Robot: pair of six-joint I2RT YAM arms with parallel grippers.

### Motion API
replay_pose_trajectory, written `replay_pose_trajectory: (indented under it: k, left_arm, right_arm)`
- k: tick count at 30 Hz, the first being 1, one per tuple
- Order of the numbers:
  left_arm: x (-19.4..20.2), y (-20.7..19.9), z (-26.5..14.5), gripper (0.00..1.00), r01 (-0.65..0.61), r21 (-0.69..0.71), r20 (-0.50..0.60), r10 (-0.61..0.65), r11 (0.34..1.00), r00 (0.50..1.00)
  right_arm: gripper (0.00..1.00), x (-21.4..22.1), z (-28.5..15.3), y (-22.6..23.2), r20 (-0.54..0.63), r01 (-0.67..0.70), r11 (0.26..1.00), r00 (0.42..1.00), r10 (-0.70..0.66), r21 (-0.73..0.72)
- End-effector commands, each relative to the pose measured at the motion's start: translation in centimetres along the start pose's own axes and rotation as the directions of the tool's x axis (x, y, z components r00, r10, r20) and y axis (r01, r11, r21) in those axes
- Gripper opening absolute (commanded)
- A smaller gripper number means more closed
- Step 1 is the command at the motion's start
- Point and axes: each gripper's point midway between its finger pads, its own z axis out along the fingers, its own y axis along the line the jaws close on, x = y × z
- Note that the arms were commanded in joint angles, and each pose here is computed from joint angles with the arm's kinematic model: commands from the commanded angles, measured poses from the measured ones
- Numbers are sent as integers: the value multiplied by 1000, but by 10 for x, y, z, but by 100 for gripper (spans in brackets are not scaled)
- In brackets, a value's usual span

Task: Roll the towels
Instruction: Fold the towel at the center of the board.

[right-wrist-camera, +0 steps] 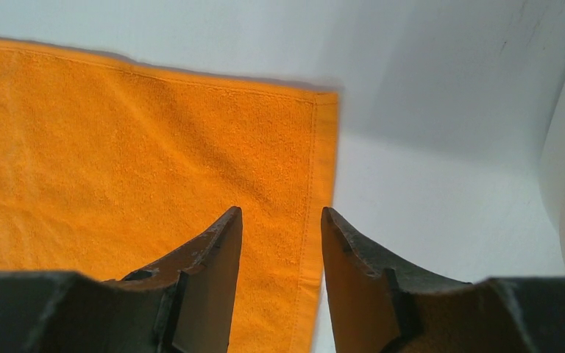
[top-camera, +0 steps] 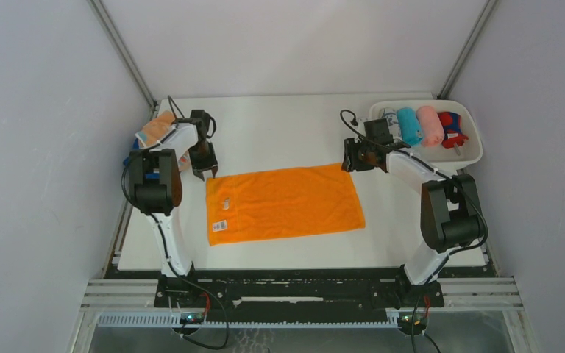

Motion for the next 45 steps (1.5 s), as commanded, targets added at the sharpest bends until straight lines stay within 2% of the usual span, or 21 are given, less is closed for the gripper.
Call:
replay_pose_trajectory:
  k: [1, 12, 27, 35, 45]
  left_arm:
    - [-3, -1, 0, 42, -28, 13, -14, 29, 1000, 999]
    - [2, 1, 3, 38, -35, 70, -41, 38, 997, 998]
    - [3, 2, 3, 10, -41, 91, -42, 45, 995, 998]
    - [4, 2, 4, 9, -45, 92, -47, 50, 995, 998]
    - [5, 2, 4, 9, -47, 90, -50, 52, 995, 997]
  right_arm:
    - [43, -22, -3, 3, 51, 41, 999, 998, -41, 3]
    - [43, -29, 4, -4, 50, 75, 997, 996, -76, 26]
    - [42, -43, 43, -26, -46, 135, 989, 990, -132, 65]
    - [36, -40, 58, -24, -117, 164, 986, 980, -159, 29]
    - [35, -28, 75, -16, -204, 196, 980, 959, -195, -16]
